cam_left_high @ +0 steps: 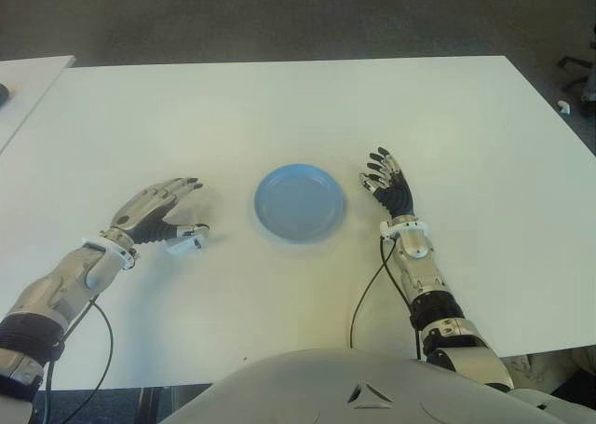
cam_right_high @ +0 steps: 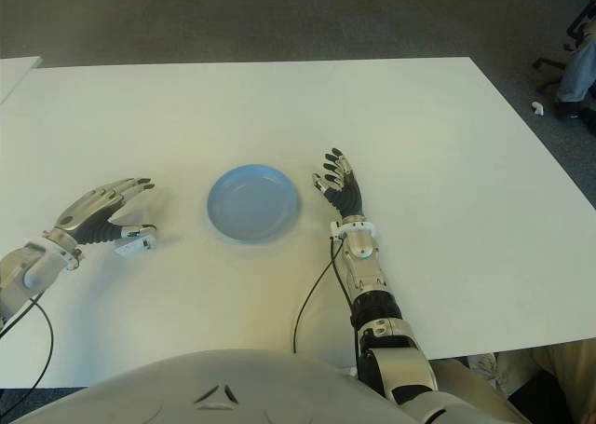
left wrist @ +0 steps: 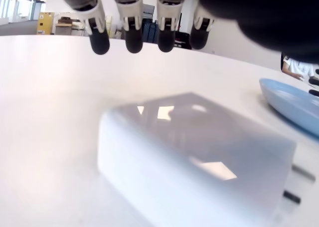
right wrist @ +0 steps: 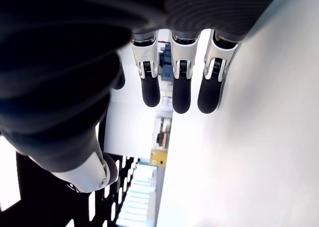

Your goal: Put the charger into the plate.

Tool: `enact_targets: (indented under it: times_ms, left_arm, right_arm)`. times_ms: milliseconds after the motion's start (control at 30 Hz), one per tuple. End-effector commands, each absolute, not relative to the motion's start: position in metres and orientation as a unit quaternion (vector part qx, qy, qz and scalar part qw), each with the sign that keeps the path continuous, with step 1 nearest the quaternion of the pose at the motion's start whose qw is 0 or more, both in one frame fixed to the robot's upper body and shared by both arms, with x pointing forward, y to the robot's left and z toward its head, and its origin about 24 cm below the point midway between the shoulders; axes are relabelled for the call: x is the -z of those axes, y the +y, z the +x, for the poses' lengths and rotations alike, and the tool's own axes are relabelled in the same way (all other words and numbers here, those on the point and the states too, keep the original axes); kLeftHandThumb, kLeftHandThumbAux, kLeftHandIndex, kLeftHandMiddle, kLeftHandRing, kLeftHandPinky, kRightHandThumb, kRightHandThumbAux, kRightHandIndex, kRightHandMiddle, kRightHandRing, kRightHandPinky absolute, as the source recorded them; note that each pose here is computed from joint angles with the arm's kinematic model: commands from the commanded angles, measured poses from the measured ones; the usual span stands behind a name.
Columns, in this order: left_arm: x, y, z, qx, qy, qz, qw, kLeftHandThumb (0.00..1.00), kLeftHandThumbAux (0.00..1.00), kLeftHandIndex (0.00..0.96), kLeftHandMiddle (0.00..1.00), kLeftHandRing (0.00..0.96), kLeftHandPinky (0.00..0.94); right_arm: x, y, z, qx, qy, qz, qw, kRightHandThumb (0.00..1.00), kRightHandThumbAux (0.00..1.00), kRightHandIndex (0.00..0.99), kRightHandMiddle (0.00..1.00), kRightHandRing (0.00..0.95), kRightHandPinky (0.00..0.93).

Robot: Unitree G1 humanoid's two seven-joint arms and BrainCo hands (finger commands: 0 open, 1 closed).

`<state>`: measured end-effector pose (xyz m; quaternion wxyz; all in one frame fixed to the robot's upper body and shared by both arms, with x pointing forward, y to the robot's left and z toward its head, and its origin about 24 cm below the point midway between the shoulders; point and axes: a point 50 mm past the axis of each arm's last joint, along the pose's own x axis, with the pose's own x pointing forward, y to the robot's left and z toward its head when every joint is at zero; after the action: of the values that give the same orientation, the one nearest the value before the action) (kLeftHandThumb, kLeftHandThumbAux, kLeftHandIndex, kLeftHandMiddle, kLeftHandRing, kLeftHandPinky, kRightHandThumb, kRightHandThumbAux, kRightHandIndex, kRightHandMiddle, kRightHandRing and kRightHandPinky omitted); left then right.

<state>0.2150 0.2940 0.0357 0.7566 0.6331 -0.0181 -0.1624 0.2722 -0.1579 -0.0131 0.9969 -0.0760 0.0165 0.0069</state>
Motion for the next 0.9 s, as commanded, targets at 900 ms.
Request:
enact_targets:
  times_ms: [900]
  left_arm:
    - [-0.0288,0.2847,0.2155,0.128,-0.041,0.630,0.765,0.383,0.189,0.000,0.000,0.000,0.062]
  right_arm:
    - [0.0304,-0.1575,0.2637,-0.010,0.068,-0.073,0.995,0.583,0.731,0.042,0.164,0.179,0.226]
